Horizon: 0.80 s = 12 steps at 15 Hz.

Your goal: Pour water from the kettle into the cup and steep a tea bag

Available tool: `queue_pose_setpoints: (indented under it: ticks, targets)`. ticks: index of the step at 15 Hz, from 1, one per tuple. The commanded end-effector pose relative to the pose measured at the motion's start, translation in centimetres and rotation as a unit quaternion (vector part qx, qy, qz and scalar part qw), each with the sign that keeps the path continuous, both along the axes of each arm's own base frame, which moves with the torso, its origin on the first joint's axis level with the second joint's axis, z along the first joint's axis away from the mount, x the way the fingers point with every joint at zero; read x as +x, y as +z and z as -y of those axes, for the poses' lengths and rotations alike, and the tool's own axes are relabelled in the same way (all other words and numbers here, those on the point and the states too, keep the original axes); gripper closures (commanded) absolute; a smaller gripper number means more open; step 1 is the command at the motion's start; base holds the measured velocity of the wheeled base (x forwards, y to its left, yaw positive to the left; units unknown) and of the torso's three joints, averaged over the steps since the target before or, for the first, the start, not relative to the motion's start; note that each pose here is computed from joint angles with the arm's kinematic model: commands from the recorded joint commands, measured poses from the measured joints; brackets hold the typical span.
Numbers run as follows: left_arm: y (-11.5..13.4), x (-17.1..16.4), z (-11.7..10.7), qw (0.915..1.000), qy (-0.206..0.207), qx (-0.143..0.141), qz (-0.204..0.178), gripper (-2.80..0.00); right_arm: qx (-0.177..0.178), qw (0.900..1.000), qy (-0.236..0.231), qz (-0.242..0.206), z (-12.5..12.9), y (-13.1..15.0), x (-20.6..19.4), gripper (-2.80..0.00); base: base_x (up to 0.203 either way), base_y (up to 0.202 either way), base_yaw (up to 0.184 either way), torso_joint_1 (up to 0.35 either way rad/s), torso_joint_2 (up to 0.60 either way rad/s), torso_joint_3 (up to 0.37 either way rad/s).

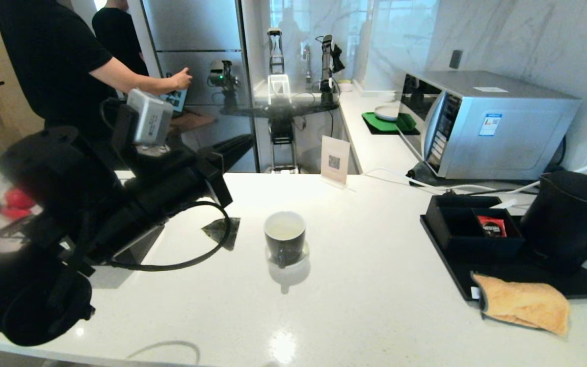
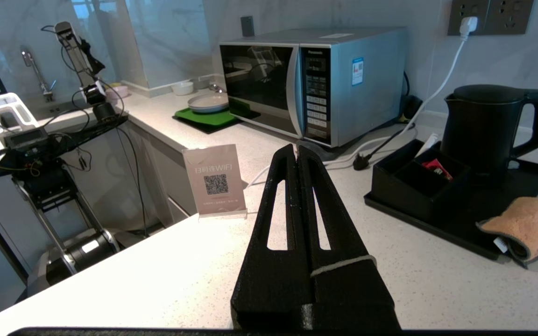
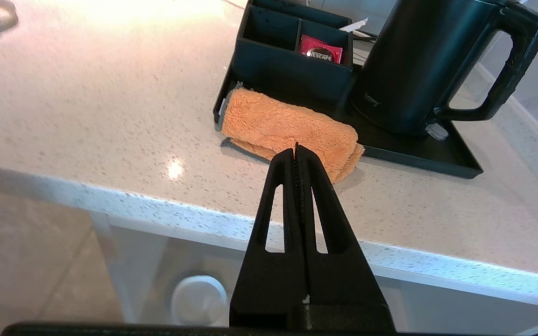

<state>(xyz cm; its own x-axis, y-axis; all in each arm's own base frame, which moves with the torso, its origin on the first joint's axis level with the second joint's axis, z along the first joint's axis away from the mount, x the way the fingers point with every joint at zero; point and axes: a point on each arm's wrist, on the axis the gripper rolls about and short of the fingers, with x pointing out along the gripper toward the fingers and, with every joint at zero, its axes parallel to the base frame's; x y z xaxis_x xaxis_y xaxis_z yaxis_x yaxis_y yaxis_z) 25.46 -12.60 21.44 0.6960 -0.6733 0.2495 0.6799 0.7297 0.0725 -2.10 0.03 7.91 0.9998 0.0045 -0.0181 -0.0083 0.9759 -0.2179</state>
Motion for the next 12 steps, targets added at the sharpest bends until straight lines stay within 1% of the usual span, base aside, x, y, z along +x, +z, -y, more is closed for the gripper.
queue_pose_setpoints:
  ticks: [1,2,8,12]
  targets:
    - [0.0,0.0,0.0,1.0,-0.002,-0.001,0.003,0.0,0.028,0.999,0.002,0.015,0.0,-0.1,-0.2,0.0,0.0,0.0,0.0,0.0,0.0,0.0]
    - [0.0,0.0,0.0,1.0,-0.002,-0.001,0.003,0.0,0.046,0.999,0.0,0.012,0.0,-0.3,-0.2,0.0,0.0,0.0,0.0,0.0,0.0,0.0]
    - [0.3,0.5,0.2,1.0,-0.002,-0.004,0.007,0.0,0.053,0.999,0.0,0.01,0.0,-0.3,-0.2,0.0,0.0,0.0,0.0,0.0,0.0,0.0]
    - [1.2,1.8,0.8,0.9997,0.0,-0.011,0.022,0.0,0.062,0.998,-0.001,0.01,0.0,-0.3,-0.2,0.0,0.0,0.0,0.0,0.0,0.0,0.0]
